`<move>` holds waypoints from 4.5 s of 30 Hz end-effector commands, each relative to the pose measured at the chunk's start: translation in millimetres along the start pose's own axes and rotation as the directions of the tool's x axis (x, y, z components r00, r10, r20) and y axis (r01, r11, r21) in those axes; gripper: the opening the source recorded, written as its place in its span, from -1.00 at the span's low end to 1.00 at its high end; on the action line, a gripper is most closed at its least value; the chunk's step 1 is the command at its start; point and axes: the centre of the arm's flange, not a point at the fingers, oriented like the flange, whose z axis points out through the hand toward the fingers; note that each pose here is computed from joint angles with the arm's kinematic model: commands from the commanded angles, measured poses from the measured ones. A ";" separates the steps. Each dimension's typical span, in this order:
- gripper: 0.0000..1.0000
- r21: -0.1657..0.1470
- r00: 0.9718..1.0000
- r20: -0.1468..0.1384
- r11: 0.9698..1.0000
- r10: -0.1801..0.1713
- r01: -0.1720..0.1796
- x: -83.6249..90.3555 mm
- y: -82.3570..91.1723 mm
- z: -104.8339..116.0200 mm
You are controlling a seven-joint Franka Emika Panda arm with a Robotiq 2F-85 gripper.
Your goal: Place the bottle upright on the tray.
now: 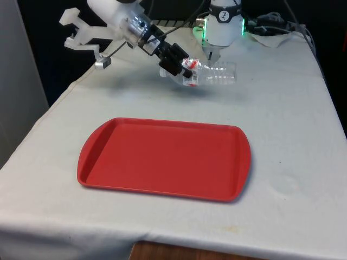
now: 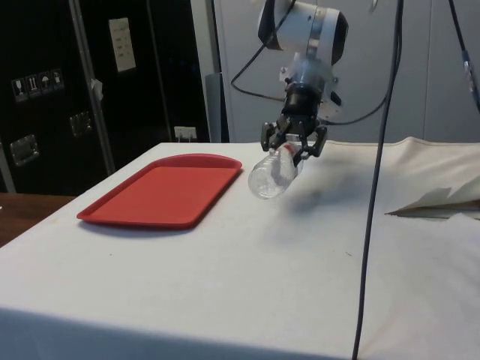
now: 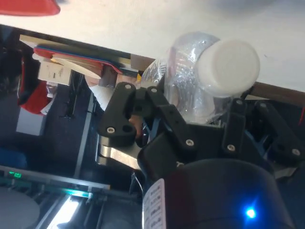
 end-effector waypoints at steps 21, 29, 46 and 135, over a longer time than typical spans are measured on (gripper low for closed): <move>-0.33 -0.017 1.000 0.009 1.000 0.024 -0.024 -43.7 -11.7 -38.1; -0.33 -0.027 0.999 0.012 0.999 0.039 -0.038 -59.7 -16.5 -50.6; -0.33 -0.051 0.998 -0.004 0.996 0.069 -0.069 -86.9 -29.3 -73.7; -0.33 -0.094 0.961 -0.273 0.993 0.048 -0.076 -106.3 -65.1 -80.0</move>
